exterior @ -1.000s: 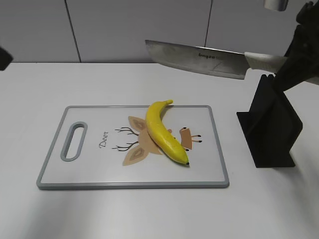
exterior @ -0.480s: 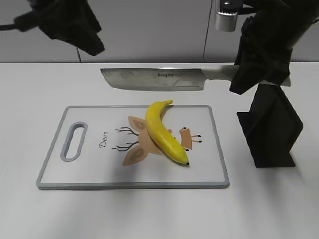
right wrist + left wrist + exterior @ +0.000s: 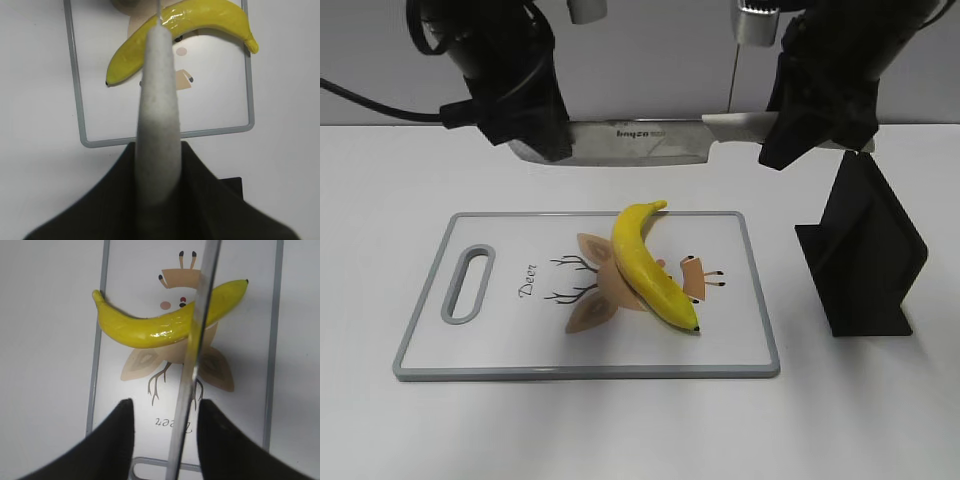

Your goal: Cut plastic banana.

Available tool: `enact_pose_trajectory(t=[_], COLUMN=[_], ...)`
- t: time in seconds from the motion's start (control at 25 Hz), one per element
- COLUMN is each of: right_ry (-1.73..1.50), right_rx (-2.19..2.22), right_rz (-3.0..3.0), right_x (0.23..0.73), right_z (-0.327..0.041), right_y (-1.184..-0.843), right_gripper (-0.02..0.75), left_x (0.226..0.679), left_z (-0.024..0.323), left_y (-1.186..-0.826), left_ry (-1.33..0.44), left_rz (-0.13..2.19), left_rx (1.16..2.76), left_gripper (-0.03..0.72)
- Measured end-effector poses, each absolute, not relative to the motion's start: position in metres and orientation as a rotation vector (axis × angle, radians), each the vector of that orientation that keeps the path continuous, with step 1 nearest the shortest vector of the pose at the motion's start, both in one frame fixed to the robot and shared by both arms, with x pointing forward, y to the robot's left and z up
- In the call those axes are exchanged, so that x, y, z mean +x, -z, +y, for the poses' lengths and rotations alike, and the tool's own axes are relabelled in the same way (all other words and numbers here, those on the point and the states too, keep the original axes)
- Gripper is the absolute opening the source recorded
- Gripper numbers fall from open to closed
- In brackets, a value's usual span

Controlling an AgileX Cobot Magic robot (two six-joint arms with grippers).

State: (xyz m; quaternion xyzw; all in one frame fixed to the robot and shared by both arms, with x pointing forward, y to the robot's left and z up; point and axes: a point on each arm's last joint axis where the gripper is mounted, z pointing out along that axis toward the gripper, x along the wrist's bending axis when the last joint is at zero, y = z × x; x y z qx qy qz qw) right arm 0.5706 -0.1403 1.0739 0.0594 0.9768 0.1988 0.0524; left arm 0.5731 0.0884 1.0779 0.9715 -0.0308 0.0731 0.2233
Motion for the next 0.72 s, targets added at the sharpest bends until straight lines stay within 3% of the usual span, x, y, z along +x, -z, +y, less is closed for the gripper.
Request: enact_pose_trajectory(t=[0.08, 0.16, 0.4, 0.72], right_ry=[-0.612, -0.618, -0.607, -0.508], right_rx=[0.188, 0.195, 0.185, 0.215], right_rz=[2.975, 2.971, 2.965, 3.036], right_x=[0.573, 0.576, 0.584, 0.603], right_z=[-0.139, -0.138, -0.135, -0.132], right_y=[-1.07, -1.067, -1.055, -1.009], right_gripper=[0.176, 0.176, 0.176, 0.176], left_x=[0.573, 0.573, 0.58, 0.597], left_z=[0.089, 0.09, 0.087, 0.08], left_y=[-1.078, -1.078, -1.062, -1.016], left_ry=[-0.206, -0.211, -0.184, -0.08], left_rz=[-0.09, -0.105, -0.109, 0.008], left_rx=[2.685, 2.698, 2.728, 2.782], left_gripper=[0.102, 0.017, -0.009, -0.009])
